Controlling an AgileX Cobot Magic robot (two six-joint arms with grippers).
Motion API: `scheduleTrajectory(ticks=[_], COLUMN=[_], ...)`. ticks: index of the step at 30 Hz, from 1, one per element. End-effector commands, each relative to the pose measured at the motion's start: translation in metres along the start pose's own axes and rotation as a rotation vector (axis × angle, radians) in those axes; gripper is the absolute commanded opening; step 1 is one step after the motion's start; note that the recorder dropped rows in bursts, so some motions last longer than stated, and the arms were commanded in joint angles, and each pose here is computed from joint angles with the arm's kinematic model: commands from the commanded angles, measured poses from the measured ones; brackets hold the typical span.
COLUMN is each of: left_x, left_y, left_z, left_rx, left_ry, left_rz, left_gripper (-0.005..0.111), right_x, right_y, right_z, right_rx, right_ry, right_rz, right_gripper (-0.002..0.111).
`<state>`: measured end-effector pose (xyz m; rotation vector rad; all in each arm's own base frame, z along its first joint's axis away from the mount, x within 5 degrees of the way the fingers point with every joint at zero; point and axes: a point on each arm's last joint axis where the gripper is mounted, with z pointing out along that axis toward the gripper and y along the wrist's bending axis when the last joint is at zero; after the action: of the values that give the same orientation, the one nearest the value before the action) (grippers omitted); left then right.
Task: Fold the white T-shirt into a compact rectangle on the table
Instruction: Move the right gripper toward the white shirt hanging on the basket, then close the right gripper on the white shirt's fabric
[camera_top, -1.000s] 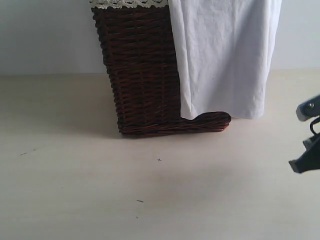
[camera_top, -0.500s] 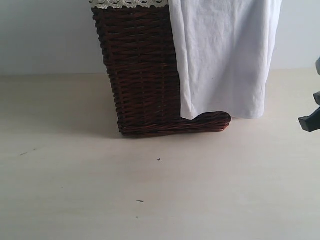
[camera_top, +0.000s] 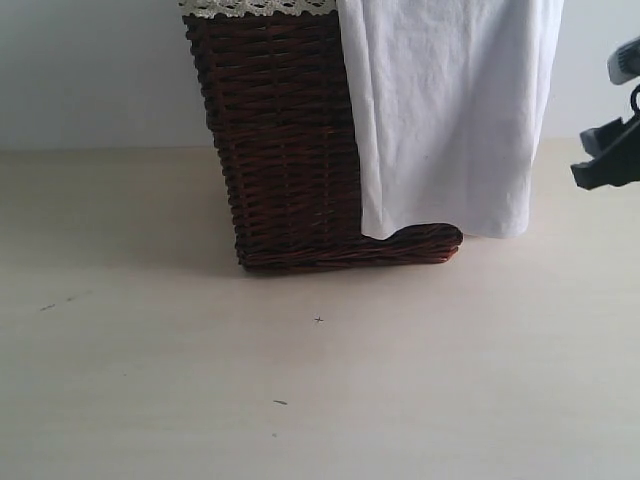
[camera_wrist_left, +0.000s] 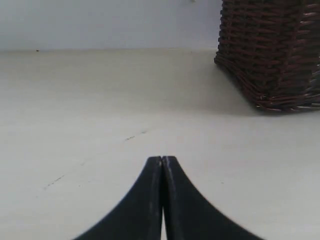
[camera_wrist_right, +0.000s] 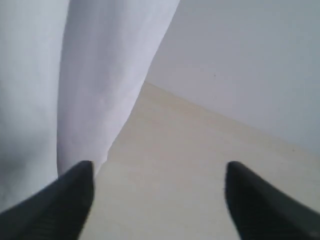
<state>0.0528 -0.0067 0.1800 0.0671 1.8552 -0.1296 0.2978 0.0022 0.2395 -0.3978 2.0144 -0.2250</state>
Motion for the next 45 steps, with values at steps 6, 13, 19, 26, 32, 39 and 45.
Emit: scheduleTrajectory(ticks=[6, 13, 19, 26, 32, 39, 45], left_x=[-0.001, -0.001, -0.001, -0.001, -0.001, -0.001, -0.001], left_y=[-0.001, -0.001, -0.001, -0.001, -0.001, -0.001, -0.001], left_z=[0.0, 0.0, 0.0, 0.0, 0.0, 0.0, 0.0], left_rx=[0.01, 0.01, 0.01, 0.01, 0.01, 0.01, 0.01], left_ry=[-0.016, -0.016, -0.016, -0.016, -0.016, -0.016, -0.016], left_rz=[-0.014, -0.014, -0.014, -0.014, -0.014, -0.014, -0.014], left_gripper=[0.0, 0.0, 0.0, 0.0, 0.0, 0.0, 0.0], right_x=[-0.024, -0.04, -0.022, -0.024, -0.041, -0.051, -0.059], right_y=[-0.01, 0.016, 0.035, 0.035, 0.028, 0.026, 0.021], right_z=[-0.004, -0.015, 0.011, 0.01, -0.013, -0.036, -0.054], right_rx=[0.005, -0.076, -0.148, -0.132, -0.124, -0.174, -0.161], right_ry=[0.011, -0.025, 0.059, 0.08, 0.019, 0.019, -0.07], right_rz=[0.319, -0.05, -0.243, 0.291, 0.759, 0.961, 0.462], right_gripper=[0.084, 0.08, 0.08, 0.08, 0.08, 0.08, 0.08])
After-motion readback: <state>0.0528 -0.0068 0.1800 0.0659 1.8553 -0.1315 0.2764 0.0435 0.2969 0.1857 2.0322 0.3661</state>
